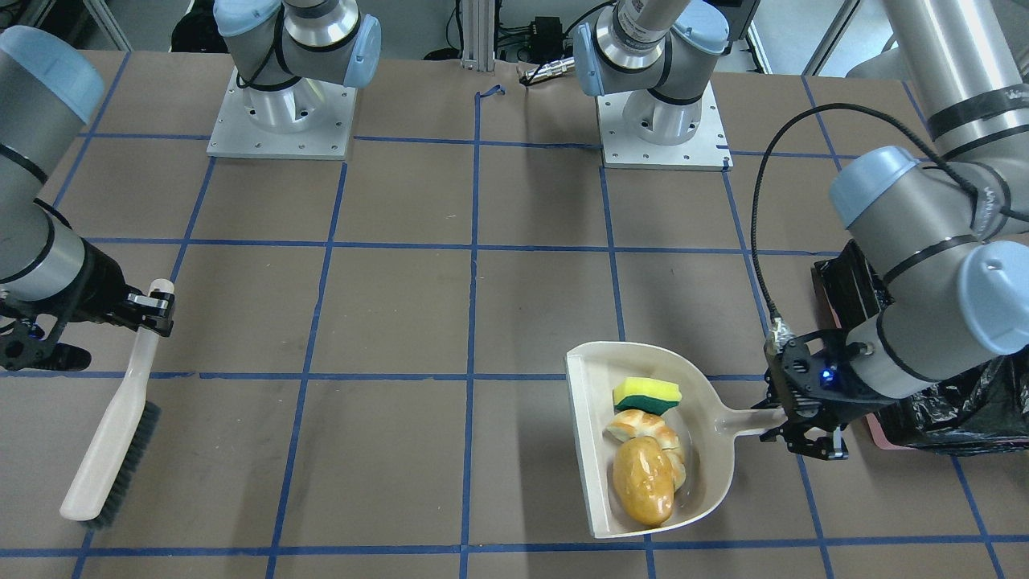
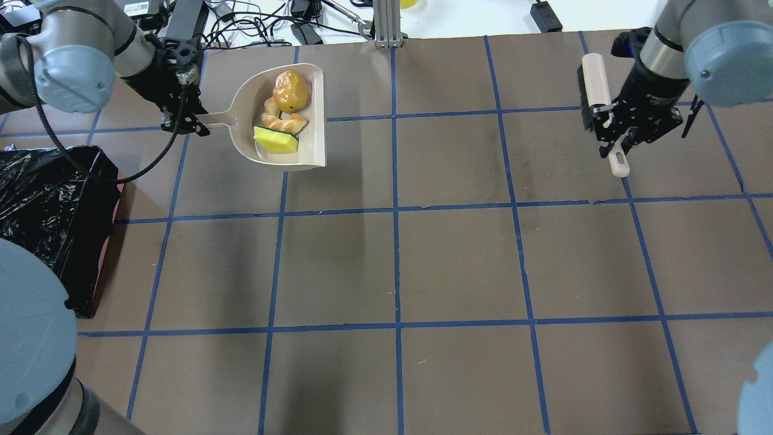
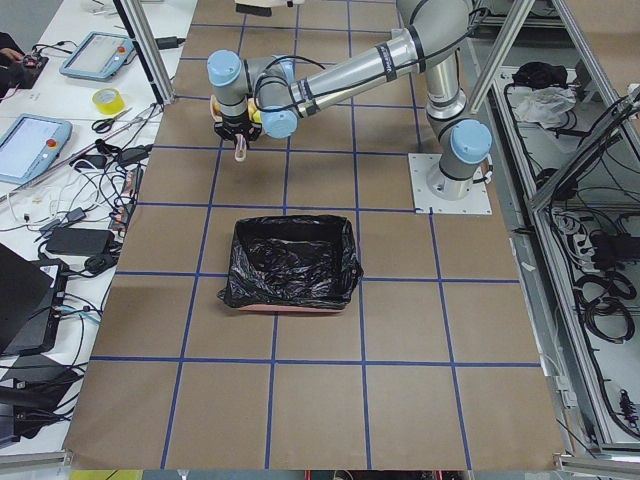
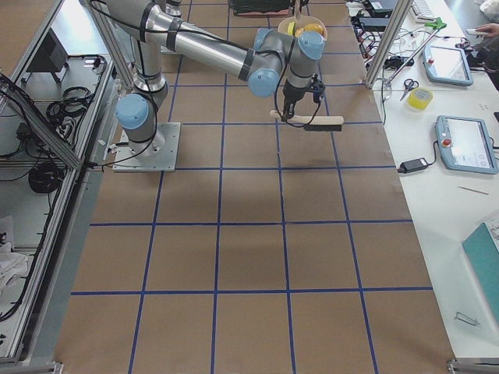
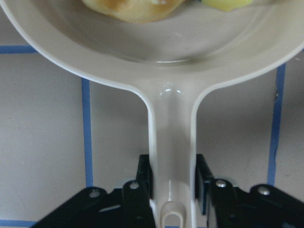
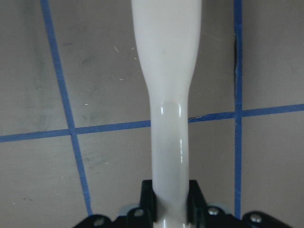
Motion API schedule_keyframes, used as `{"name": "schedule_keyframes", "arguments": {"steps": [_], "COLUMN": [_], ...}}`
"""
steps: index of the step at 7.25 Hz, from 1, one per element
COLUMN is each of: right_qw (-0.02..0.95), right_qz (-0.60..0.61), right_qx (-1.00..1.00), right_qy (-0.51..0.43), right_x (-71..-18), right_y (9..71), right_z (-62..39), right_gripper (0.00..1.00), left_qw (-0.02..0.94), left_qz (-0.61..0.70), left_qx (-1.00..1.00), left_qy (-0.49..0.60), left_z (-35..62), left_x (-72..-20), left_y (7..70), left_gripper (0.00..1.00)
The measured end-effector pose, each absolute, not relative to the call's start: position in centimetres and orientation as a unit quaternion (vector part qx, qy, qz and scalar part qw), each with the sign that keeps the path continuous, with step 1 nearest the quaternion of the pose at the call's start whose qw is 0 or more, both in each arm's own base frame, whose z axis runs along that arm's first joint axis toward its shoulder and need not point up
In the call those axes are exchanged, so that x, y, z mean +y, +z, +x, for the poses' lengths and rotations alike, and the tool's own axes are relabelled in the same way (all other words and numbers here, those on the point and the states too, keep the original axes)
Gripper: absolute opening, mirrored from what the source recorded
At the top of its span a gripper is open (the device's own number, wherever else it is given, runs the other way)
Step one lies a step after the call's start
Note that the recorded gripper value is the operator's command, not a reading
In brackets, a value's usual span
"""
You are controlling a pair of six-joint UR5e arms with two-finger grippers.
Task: Sweep and dump trash into bin
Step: 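Lift the loaded dustpan with the left gripper while the right gripper withdraws the brush, then carry the dustpan over the black bin and tip it to dump the trash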
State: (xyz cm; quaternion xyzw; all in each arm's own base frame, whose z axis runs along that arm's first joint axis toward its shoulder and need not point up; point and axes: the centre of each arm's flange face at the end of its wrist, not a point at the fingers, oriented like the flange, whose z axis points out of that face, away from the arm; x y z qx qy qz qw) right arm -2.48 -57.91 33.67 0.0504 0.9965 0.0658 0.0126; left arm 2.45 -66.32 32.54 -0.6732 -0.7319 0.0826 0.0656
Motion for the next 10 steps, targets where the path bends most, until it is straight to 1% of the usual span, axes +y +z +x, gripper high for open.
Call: {"name": "schedule_keyframes", "arguments": {"steps": [3, 5, 7, 10], "right_qw": [0.019, 0.016, 0.017, 0.019], "right_qz": [0.001, -0.003, 0.007, 0.016], "right_qx": [0.998, 0.998, 0.998, 0.997], "right_qy": [0.068, 0.064, 0.068, 0.074], "right_x": [-57.8, -58.5, -58.9, -59.0], "right_y": [28.8, 26.4, 24.7, 23.8], "right_z": [-5.9, -7.5, -8.7, -9.1], "right_gripper": [0.00, 0.00, 0.00, 0.00], "left_qw": [0.100, 0.098, 0.063, 0.010], "left_qz": [-0.665, -0.673, -0.686, -0.691], "left_qx": [-0.733, -0.727, -0.722, -0.722], "left_qy": [0.102, 0.093, 0.058, -0.013], "left_z": [8.9, 15.9, 23.7, 32.7], "left_x": [-64.4, -62.8, -61.2, -58.5], "left_y": [35.9, 37.9, 39.8, 43.7], "left_gripper": [0.00, 0.00, 0.00, 0.00]}}
